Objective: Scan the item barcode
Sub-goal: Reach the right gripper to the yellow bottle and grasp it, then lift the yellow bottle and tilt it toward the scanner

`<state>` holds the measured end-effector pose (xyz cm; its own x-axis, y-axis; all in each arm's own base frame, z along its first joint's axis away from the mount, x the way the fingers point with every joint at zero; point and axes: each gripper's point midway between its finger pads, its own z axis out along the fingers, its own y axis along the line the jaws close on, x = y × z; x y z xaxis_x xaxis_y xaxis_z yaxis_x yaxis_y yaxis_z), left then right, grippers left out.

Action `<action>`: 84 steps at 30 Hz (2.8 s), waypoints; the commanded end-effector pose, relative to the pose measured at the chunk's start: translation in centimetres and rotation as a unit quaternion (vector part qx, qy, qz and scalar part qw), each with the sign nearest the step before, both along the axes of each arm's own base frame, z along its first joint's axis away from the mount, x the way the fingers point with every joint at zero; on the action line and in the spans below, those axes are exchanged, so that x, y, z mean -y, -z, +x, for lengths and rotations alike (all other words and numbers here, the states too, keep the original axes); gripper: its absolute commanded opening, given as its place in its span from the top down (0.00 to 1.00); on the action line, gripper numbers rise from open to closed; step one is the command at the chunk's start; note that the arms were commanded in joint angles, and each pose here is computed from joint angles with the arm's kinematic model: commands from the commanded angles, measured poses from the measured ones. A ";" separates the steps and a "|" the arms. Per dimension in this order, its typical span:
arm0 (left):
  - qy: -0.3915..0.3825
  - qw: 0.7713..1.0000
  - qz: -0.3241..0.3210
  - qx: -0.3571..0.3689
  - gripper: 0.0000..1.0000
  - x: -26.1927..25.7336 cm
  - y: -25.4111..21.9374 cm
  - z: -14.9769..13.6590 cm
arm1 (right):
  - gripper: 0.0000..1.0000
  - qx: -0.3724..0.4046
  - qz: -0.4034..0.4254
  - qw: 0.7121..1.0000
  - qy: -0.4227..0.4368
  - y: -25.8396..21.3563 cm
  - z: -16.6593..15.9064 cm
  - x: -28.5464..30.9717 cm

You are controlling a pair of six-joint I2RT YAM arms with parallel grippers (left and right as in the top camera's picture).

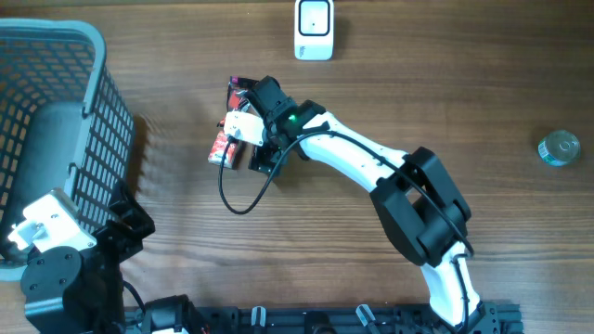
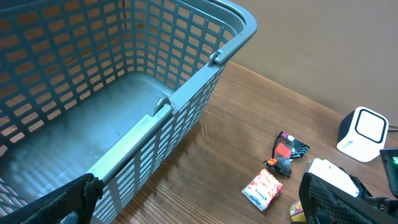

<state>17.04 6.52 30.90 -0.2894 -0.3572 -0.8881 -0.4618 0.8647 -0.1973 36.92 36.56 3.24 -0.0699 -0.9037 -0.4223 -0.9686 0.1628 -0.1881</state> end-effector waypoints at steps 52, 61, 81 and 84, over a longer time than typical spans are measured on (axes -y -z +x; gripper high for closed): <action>0.007 1.000 -0.012 -0.016 0.00 0.4 0.9 -0.2 | 0.00 -0.111 0.033 0.926 0.359 -6.2 0.4 6.8; 0.004 1.000 -0.017 -0.015 0.00 0.4 0.9 -0.2 | 0.00 -0.090 0.036 0.925 0.368 -5.0 1.9 6.5; 0.004 1.000 -0.017 -0.014 0.00 0.4 0.9 -0.2 | 0.00 -0.203 0.081 0.862 0.456 -7.9 5.2 7.0; 0.004 1.000 -0.017 -0.014 0.00 0.4 0.9 -0.2 | 0.00 -0.231 0.052 0.853 0.464 -5.9 4.4 6.9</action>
